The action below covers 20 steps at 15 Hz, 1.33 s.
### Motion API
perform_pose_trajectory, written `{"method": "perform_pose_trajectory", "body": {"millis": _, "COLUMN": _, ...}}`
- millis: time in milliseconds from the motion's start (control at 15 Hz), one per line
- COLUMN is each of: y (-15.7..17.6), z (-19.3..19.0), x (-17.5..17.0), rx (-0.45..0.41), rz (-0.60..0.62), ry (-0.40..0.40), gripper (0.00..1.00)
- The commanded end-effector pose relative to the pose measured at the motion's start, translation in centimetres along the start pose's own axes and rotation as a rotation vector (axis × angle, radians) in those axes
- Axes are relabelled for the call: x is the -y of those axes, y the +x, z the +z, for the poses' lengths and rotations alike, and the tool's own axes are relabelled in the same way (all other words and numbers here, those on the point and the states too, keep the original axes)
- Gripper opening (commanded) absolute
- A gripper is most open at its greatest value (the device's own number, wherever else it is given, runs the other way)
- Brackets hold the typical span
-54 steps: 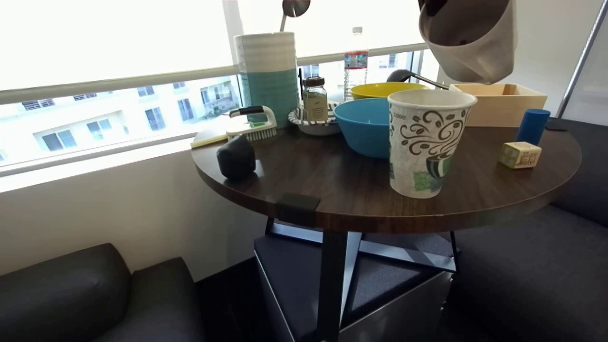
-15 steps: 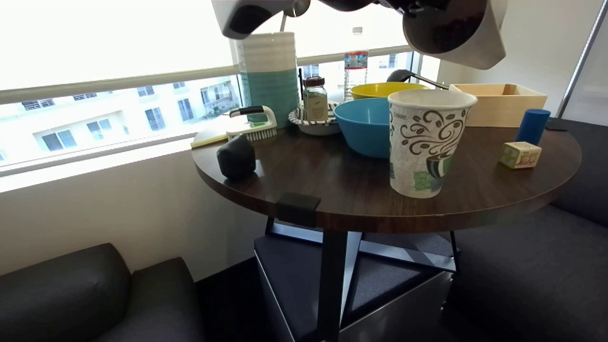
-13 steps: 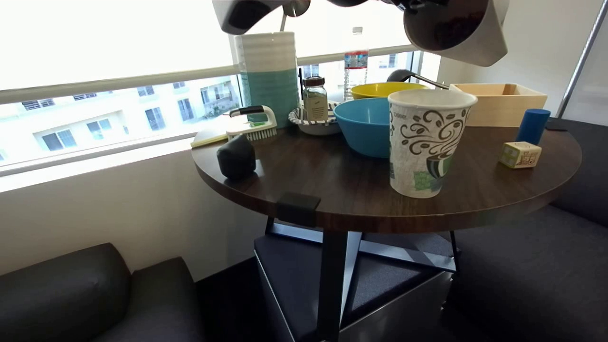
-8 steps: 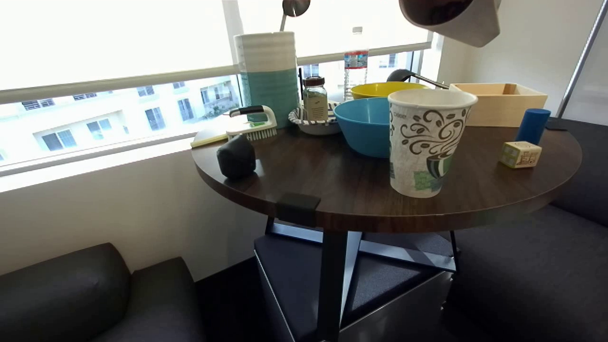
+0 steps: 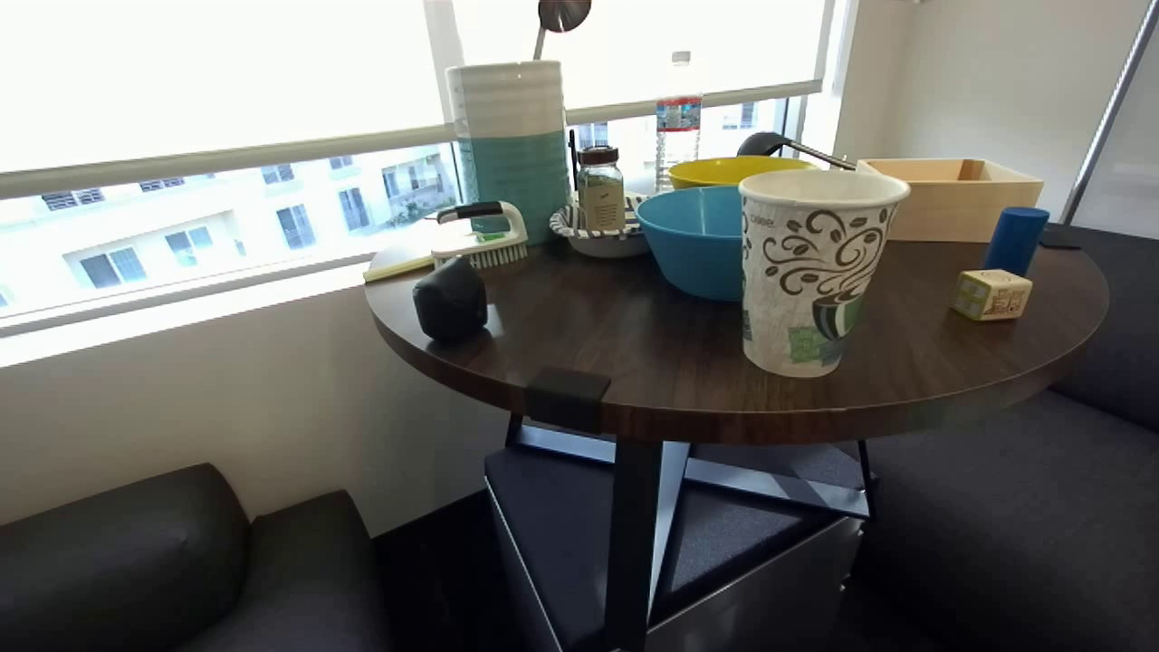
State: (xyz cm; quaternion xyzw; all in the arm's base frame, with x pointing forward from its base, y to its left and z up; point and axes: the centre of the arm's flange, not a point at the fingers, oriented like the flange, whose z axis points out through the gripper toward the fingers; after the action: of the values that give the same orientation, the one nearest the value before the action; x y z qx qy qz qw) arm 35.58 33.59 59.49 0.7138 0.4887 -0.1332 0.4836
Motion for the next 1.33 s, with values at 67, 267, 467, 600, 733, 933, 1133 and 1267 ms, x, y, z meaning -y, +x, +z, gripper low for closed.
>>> {"method": "perform_pose_trajectory", "body": {"millis": 67, "y": -4.2, "z": 0.6, "x": -1.1, "rx": -0.201, "rz": 0.146, "ry": 0.059, "gripper": 0.01}}
{"method": "perform_pose_trajectory", "body": {"millis": 267, "y": -5.8, "z": 1.4, "x": -2.0, "rx": -0.33, "rz": 0.242, "ry": 0.105, "gripper": 0.01}}
{"method": "perform_pose_trajectory", "body": {"millis": 467, "y": -6.7, "z": 2.7, "x": -2.4, "rx": -0.456, "rz": 0.332, "ry": 0.171, "gripper": 0.01}}
{"method": "perform_pose_trajectory", "body": {"millis": 600, "y": -7.1, "z": 3.6, "x": -2.6, "rx": -0.544, "rz": 0.389, "ry": 0.208, "gripper": 0.01}}
{"method": "perform_pose_trajectory", "body": {"millis": 733, "y": -7.1, "z": 4.6, "x": -2.7, "rx": -0.632, "rz": 0.445, "ry": 0.239, "gripper": 0.01}}
{"method": "perform_pose_trajectory", "body": {"millis": 933, "y": -7.3, "z": 6.1, "x": -2.8, "rx": -0.762, "rz": 0.533, "ry": 0.272, "gripper": 0.01}}
{"method": "perform_pose_trajectory", "body": {"millis": 1133, "y": -6.4, "z": 5.4, "x": -4.4, "rx": -0.756, "rz": 0.524, "ry": 0.26, "gripper": 0.05}}
{"method": "perform_pose_trajectory", "body": {"millis": 1267, "y": -6.5, "z": 5.9, "x": -4.0, "rx": -0.773, "rz": 0.537, "ry": 0.261, "gripper": 0.05}}
